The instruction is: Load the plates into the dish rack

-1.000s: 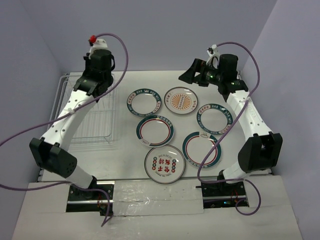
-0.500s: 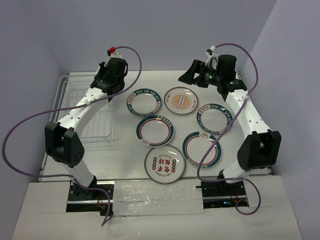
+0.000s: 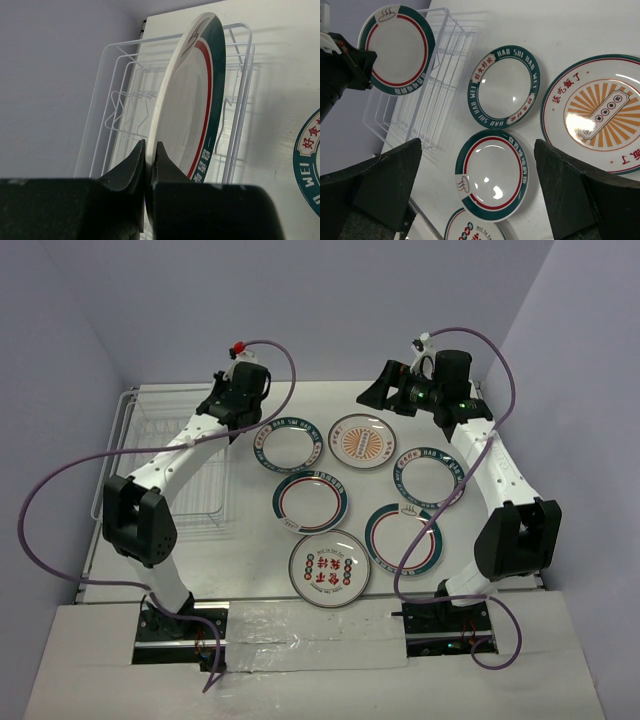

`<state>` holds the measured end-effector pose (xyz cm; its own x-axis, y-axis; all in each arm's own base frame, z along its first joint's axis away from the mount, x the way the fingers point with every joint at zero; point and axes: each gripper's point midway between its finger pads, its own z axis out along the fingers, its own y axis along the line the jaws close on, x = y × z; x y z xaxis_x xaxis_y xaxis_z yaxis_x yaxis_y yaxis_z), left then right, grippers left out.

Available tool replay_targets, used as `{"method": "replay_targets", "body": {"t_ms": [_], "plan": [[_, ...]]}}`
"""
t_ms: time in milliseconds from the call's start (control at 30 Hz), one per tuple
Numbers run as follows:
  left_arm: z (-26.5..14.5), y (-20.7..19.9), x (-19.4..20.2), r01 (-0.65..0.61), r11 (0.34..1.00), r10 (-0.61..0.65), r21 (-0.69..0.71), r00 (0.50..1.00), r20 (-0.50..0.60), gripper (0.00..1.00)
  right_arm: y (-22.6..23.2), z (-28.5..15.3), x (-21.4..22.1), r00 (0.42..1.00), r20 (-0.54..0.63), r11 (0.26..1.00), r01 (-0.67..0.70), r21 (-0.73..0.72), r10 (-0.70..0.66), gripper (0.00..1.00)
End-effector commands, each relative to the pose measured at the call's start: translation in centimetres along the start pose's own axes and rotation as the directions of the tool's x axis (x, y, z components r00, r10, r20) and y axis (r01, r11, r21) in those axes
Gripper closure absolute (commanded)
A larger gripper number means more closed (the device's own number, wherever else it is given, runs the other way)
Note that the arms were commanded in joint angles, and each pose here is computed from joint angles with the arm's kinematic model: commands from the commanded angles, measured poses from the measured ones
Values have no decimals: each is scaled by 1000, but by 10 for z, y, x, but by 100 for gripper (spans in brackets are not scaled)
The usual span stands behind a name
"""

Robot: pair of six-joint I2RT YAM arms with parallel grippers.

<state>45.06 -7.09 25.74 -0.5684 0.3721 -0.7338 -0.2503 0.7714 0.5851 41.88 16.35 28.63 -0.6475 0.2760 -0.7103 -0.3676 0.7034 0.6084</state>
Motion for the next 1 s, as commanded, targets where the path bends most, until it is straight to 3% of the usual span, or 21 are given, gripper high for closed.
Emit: {"method": "replay_targets", "body": {"t_ms": [0,200,300,467,633,733,833,967], "plan": [[0,0,-10,60,998,-60,-12,998,18,100,-1,-1,-7,1000,16,1000,16,-6,-16,0],[8,-11,2,34,999,-34,-24,999,-10,100,-3,1,-6,1000,11,1000,9,-4,-9,0],[11,-16,6,29,999,-29,-23,999,-28,94,-4,4,-8,1000,5,1000,3,-3,-3,0],[7,-25,7,27,998,-25,49,999,-32,54,-6,7,-10,1000,0,1000,1,-3,-1,0],[-1,-19,-5,47,995,-45,88,999,-20,33,-11,12,-7,1000,-17,1000,2,4,-2,0],[-18,-24,-23,108,968,-111,228,994,-1,22,-16,14,-7,999,-30,1000,13,17,-13,0],[-40,-33,-40,137,911,-156,389,988,18,18,-22,17,-7,999,-37,999,22,38,-20,0],[-59,-33,-57,172,857,-214,486,976,32,16,-41,23,-11,997,-56,991,64,117,-58,0]]}}
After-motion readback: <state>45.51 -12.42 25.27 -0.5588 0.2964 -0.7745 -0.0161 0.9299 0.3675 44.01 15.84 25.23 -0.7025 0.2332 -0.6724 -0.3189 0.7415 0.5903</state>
